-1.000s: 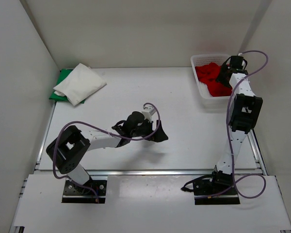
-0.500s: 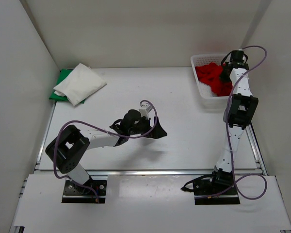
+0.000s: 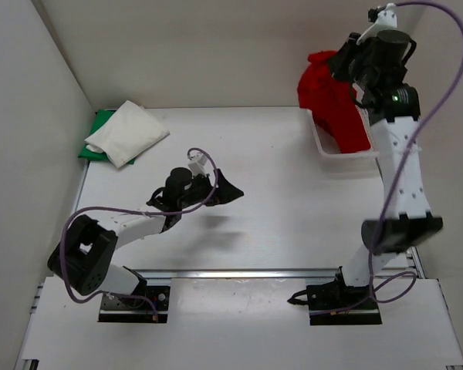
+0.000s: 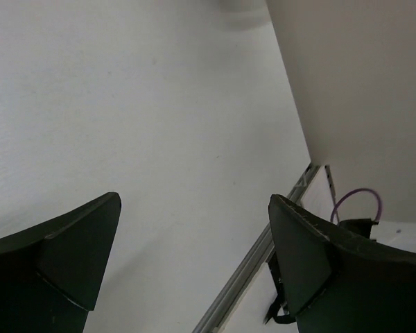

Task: Fold and stack the t-shirts
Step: Grab crumpled tshirt from bin with the right arm, then move the tshirt to the center of the board, then flatten out the tshirt

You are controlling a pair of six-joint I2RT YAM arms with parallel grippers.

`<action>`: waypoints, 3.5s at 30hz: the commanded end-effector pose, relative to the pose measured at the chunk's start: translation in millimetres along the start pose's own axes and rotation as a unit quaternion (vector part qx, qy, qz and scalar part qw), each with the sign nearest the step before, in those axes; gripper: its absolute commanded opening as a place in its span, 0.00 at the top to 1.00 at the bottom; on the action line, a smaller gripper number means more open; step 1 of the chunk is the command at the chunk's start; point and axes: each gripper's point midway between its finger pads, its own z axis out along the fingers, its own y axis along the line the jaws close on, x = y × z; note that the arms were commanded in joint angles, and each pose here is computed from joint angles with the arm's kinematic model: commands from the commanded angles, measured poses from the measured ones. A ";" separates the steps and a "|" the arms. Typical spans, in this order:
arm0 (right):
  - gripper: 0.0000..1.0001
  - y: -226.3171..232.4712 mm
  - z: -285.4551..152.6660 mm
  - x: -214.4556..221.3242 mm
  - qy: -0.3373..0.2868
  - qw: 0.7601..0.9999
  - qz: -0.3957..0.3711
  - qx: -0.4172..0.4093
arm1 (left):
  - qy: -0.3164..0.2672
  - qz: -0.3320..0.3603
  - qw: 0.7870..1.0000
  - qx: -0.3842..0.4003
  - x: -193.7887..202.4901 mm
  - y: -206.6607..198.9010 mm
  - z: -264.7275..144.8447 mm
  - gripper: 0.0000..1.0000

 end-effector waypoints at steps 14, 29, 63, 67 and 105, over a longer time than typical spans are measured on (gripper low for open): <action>1.00 202.1 -146.2 -16.8 -0.075 0.898 0.036 -0.433 | -0.225 -0.104 0.965 -0.080 -88.8 88.1 -144.1 0.01; 0.53 37.9 47.3 226.3 0.162 0.945 0.184 -0.218 | -0.185 -0.045 0.966 -0.177 -58.1 113.6 -132.0 0.02; 0.61 235.4 -118.7 499.8 0.334 0.858 -0.342 -0.186 | -0.062 -0.057 0.981 -0.175 61.9 130.7 -127.2 0.48; 0.61 231.8 -116.7 506.7 0.344 0.857 -0.336 -0.183 | -0.068 -0.060 0.980 -0.176 60.1 131.5 -128.3 0.48; 0.58 237.1 -128.7 512.9 0.360 0.836 -0.363 -0.199 | -0.076 -0.069 0.980 -0.173 58.9 134.1 -130.7 0.49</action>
